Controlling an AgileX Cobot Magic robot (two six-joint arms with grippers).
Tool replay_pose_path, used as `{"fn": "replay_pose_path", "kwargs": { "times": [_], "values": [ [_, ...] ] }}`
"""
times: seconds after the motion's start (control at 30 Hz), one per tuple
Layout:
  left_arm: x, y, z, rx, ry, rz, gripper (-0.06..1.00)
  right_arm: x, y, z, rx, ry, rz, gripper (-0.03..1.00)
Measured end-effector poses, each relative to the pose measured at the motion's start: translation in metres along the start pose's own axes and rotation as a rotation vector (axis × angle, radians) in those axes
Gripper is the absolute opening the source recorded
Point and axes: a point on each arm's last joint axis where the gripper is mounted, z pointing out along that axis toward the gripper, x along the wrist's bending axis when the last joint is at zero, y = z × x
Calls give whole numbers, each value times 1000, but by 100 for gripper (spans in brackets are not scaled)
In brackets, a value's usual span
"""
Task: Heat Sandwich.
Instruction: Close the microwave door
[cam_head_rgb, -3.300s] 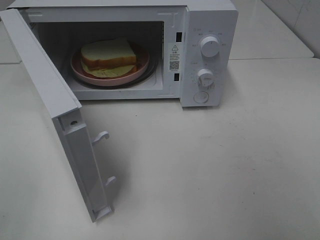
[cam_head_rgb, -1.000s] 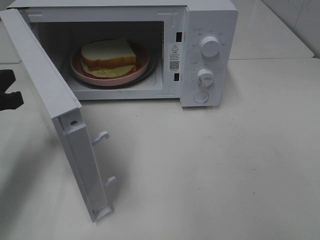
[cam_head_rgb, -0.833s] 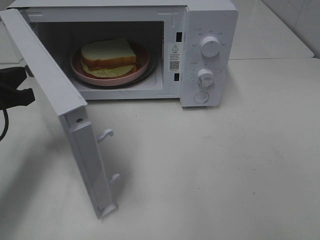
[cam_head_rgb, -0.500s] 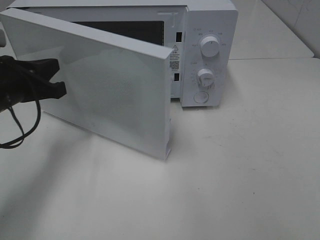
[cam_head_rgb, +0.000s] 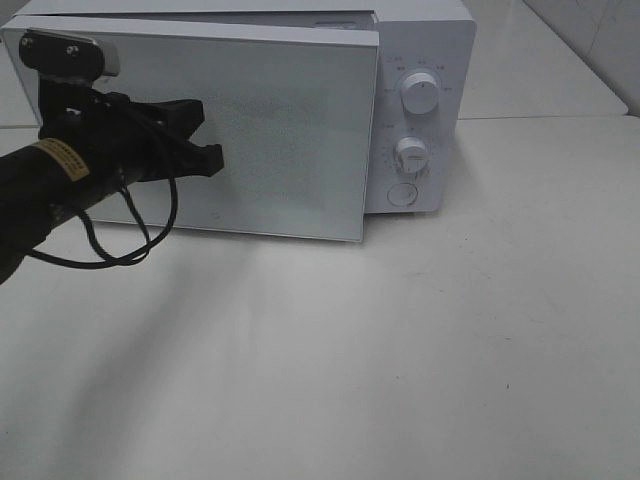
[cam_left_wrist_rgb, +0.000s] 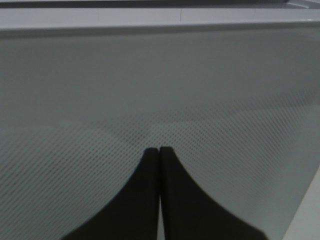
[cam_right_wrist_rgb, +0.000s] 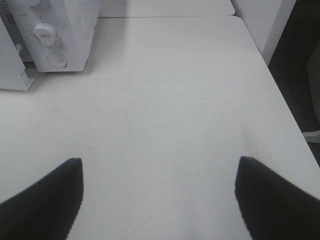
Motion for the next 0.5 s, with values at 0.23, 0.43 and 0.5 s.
{"fn": "replay_pose_path", "kwargs": {
  "times": [0.23, 0.43, 0.5],
  "values": [
    [-13, 6, 23, -12, -18, 2, 0, 0, 0, 0, 0, 1, 0, 76],
    [-26, 8, 43, -12, -46, 5, 0, 0, 0, 0, 0, 2, 1, 76],
    [-29, 8, 46, -6, -54, 8, 0, 0, 0, 0, 0, 2, 1, 76]
  ]
}}
